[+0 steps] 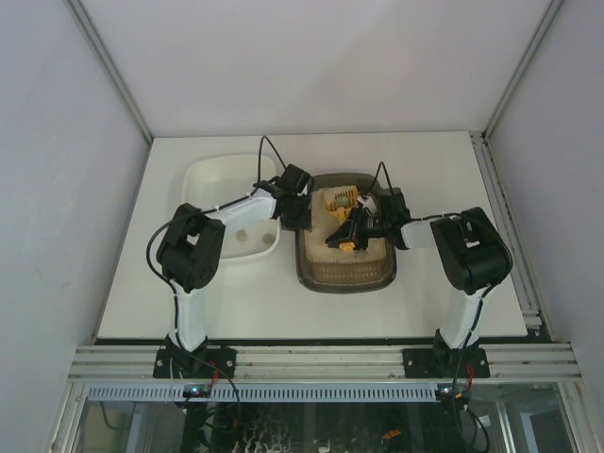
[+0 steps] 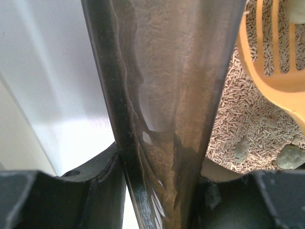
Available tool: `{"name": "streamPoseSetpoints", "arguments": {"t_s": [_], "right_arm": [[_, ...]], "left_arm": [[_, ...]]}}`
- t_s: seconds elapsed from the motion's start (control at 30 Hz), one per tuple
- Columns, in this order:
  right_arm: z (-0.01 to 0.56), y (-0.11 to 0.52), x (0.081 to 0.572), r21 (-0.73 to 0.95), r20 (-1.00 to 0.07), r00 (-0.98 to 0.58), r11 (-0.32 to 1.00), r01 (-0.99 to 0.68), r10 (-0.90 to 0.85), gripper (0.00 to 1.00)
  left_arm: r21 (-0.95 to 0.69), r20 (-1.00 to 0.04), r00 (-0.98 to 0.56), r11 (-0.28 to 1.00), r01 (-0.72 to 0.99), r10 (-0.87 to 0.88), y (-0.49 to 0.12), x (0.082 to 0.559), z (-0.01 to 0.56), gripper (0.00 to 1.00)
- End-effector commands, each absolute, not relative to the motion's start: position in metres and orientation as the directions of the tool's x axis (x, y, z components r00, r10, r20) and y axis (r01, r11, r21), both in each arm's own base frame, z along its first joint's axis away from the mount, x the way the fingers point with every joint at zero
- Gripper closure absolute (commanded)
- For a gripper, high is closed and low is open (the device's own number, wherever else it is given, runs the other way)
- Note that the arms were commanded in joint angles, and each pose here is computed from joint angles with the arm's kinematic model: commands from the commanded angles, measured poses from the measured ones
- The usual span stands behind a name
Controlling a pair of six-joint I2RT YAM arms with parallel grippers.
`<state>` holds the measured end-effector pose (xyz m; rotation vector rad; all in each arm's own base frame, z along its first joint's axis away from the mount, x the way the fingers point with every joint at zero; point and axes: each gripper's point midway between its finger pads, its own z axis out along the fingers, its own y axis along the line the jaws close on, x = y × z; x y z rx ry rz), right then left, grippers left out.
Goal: Clean the litter box
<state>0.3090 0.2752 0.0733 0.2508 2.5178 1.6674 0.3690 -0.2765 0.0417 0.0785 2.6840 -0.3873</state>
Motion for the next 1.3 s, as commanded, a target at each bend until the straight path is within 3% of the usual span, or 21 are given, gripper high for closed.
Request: {"name": "streamPoseSetpoints", "arguments": {"t_s": [0.0,0.17,0.4,0.47,0.77,0.83,1.27], "right_arm": [[0.094,0.277,0.301,0.931,-0.129,-0.978,0.359,-0.063,0.165,1.0],[0.1,0.276,0.287,0.931,-0.144,-0.976,0.356,-0.078,0.164,1.0],[0.11,0.273,0.27,0.939,-0.151,-0.972,0.334,-0.083,0.182,1.0],[0.113,0.271,0.266,0.938,-0.155,-0.971,0.334,-0.087,0.183,1.0],[0.116,0.266,0.251,0.937,-0.166,-0.969,0.336,-0.098,0.18,1.0],[0.115,0.265,0.247,0.936,-0.17,-0.969,0.338,-0.102,0.177,1.0],[0.106,0.273,0.229,0.886,-0.315,-0.938,0.399,-0.236,0.145,1.0]], "left_arm": [[-0.359,-0.445,-0.895,0.909,0.211,0.032,-0.303,0.367,0.07,0.62],[-0.359,-0.428,-0.904,0.914,0.191,0.021,-0.294,0.376,0.071,0.57],[-0.355,-0.43,-0.903,0.917,0.18,0.011,-0.29,0.379,0.073,0.17],[-0.355,-0.429,-0.903,0.917,0.18,0.011,-0.29,0.38,0.074,0.13],[-0.36,-0.453,-0.89,0.905,0.226,0.041,-0.29,0.376,0.096,0.07],[-0.355,-0.469,-0.882,0.902,0.244,0.054,-0.289,0.376,0.108,0.0],[-0.313,-0.578,-0.793,0.846,0.431,0.191,-0.265,0.347,0.187,0.0]]}}
